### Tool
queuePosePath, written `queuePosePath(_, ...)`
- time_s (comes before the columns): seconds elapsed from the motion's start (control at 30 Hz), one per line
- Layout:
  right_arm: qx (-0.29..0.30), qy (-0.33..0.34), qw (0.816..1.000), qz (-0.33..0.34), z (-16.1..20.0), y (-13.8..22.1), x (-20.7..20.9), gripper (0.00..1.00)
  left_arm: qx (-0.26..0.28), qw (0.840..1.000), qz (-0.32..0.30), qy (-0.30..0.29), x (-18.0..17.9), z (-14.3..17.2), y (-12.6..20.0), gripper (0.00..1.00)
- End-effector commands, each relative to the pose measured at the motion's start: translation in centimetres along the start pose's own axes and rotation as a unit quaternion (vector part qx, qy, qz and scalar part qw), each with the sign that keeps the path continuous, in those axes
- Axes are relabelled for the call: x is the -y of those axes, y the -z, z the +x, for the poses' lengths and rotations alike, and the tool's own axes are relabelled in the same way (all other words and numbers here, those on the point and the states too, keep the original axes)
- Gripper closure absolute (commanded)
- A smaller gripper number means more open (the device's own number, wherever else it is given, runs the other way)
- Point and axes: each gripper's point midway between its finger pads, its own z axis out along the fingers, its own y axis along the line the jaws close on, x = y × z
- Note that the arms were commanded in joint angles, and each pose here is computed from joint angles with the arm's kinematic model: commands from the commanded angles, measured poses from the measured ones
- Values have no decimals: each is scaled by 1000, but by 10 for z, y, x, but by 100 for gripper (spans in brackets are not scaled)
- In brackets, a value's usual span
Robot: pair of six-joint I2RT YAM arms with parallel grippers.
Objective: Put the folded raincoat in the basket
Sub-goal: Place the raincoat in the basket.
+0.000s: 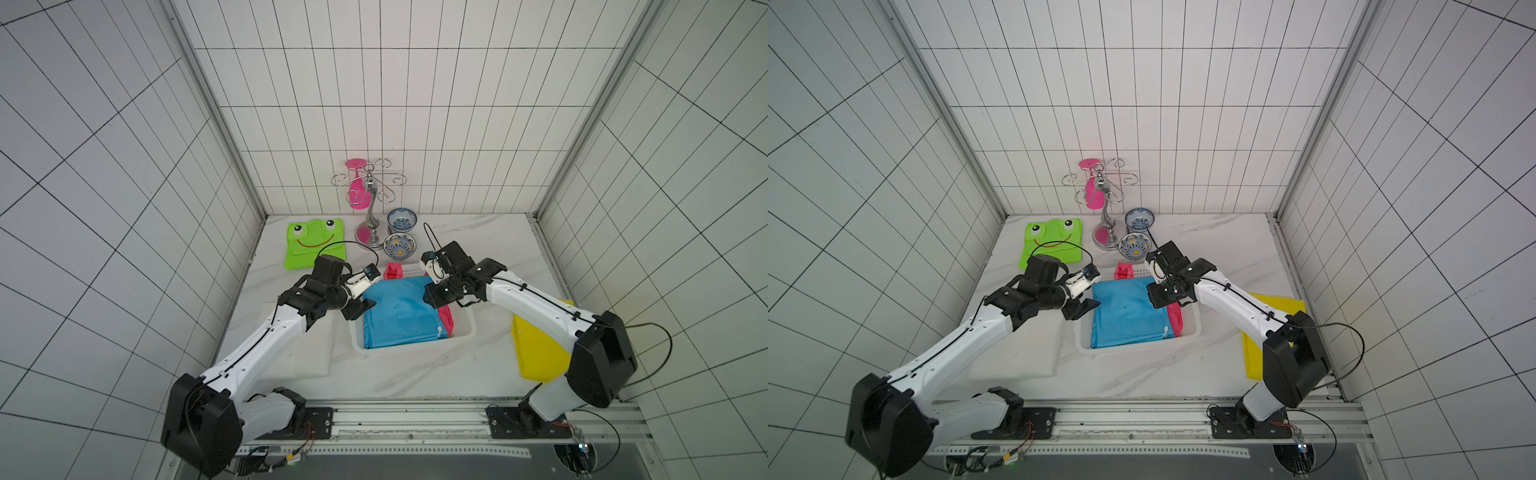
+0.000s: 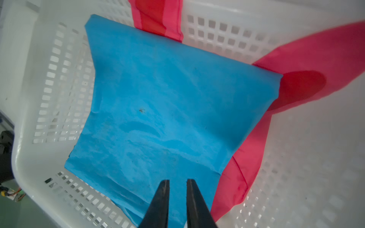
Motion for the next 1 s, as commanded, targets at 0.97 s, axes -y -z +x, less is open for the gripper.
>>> queuePosePath(0.97,-188,52,975,110,58,-57,-24,78,-259,883,-186,343,-114,206,75,38)
